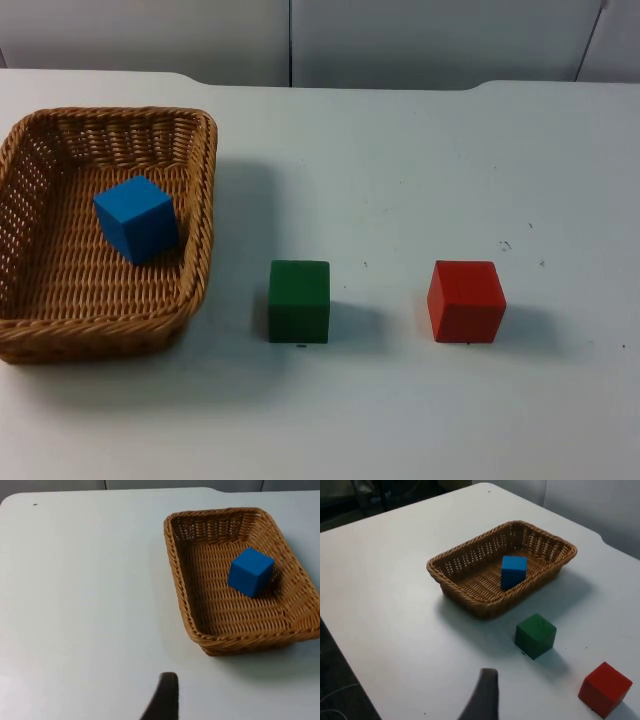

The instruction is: Pick up the basket with the left hand and place the blue cube into the basket with the right hand.

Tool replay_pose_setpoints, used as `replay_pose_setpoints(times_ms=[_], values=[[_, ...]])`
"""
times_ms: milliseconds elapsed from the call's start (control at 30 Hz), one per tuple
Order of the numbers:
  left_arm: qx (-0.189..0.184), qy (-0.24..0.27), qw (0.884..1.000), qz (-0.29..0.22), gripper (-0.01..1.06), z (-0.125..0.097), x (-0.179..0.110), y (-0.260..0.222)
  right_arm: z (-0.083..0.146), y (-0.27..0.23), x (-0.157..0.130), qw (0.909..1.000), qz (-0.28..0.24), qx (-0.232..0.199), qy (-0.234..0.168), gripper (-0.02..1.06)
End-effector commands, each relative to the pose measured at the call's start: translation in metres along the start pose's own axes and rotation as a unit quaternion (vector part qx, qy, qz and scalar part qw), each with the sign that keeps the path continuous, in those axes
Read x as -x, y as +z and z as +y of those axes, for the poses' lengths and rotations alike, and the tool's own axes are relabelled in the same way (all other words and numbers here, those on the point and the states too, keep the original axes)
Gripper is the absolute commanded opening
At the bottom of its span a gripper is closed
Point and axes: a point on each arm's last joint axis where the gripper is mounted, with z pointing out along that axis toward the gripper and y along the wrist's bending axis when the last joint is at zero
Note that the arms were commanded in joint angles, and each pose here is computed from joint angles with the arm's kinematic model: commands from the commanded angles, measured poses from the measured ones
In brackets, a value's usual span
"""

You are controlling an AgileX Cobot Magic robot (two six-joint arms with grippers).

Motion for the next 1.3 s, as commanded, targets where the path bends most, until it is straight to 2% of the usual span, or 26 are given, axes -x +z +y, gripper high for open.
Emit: replay_pose_setpoints(times_ms=[0,133,367,433,467,567,833,1133,1267], values=[[0.004,-0.006,1.000,-0.013,0.77,0.001,0.000,0.002,0.000,-0.005,-0.005,1.0000,0.001,-0.006,0.007,0.77],[0.006,-0.006,1.000,-0.013,0.77,0.001,0.000,0.002,0.000,-0.014,-0.011,0.9994,0.002,-0.013,0.031,0.77],[0.011,-0.013,1.000,-0.012,0.78,0.002,0.000,0.002,0.001,-0.025,-0.024,0.9990,0.027,-0.014,0.031,0.77],[0.011,-0.014,1.000,-0.012,0.88,0.002,0.000,0.002,-0.001,-0.028,-0.028,0.9984,0.035,-0.027,0.036,0.77],[0.011,-0.014,1.000,-0.012,0.88,0.002,0.000,0.002,-0.001,-0.028,-0.028,0.9984,0.035,-0.027,0.036,0.77],[0.012,-0.015,1.000,-0.012,1.05,0.002,0.000,0.002,-0.001,-0.030,-0.029,0.9983,0.027,-0.034,0.041,0.77],[0.012,-0.015,1.000,-0.012,1.05,0.002,0.000,0.002,0.000,-0.039,-0.034,0.9981,0.010,-0.035,0.051,0.77],[0.012,-0.015,1.000,-0.012,1.05,0.002,0.000,0.002,-0.001,-0.045,-0.050,0.9967,0.050,-0.046,0.043,0.77],[0.012,-0.015,1.000,-0.012,1.05,0.002,0.000,0.002,-0.001,-0.043,-0.050,0.9968,0.048,-0.048,0.042,0.77]])
